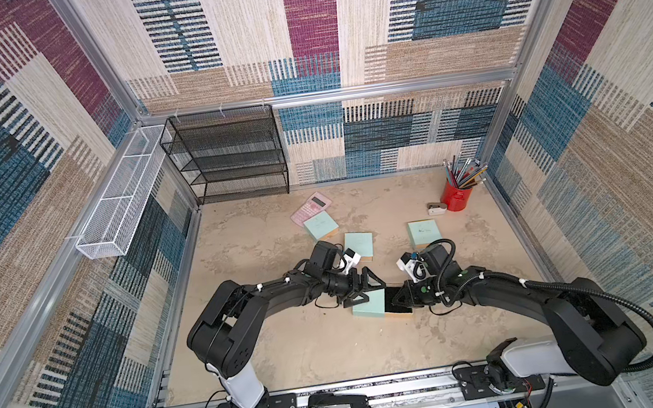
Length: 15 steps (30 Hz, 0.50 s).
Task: Take out the earrings from the drawer-style jewelry box
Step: Pick up the earring from the drawer.
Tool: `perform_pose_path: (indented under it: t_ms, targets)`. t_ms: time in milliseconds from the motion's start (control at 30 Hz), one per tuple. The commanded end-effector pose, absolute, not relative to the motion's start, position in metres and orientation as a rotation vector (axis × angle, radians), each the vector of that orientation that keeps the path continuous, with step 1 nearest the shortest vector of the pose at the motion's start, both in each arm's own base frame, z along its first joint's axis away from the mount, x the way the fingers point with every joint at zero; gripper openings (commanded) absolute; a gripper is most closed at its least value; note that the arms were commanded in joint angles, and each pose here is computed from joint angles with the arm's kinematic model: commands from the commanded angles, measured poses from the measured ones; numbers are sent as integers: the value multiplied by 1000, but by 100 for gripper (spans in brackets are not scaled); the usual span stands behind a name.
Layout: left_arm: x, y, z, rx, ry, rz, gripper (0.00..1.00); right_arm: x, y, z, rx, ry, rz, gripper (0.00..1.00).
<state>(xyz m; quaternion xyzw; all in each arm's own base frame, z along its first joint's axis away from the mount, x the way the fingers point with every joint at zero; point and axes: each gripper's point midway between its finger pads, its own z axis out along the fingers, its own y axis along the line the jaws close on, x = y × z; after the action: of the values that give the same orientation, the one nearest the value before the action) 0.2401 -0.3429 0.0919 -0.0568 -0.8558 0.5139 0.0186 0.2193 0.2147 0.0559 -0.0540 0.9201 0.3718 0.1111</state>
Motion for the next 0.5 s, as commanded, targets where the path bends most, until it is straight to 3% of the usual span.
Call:
perform_pose_path:
  t_ms: [0,267,467]
  targets:
    - [240,-341,91,-166,-2673,1573,94,231,216,72,-126,2640,1092,0]
    - [240,-343,107,-188,-2667,1615,94,245,203,98,-35,2570,1081,0]
    - [238,-343,124,-207,-2652,1662,94,263,163,113,148,2500,1012,0]
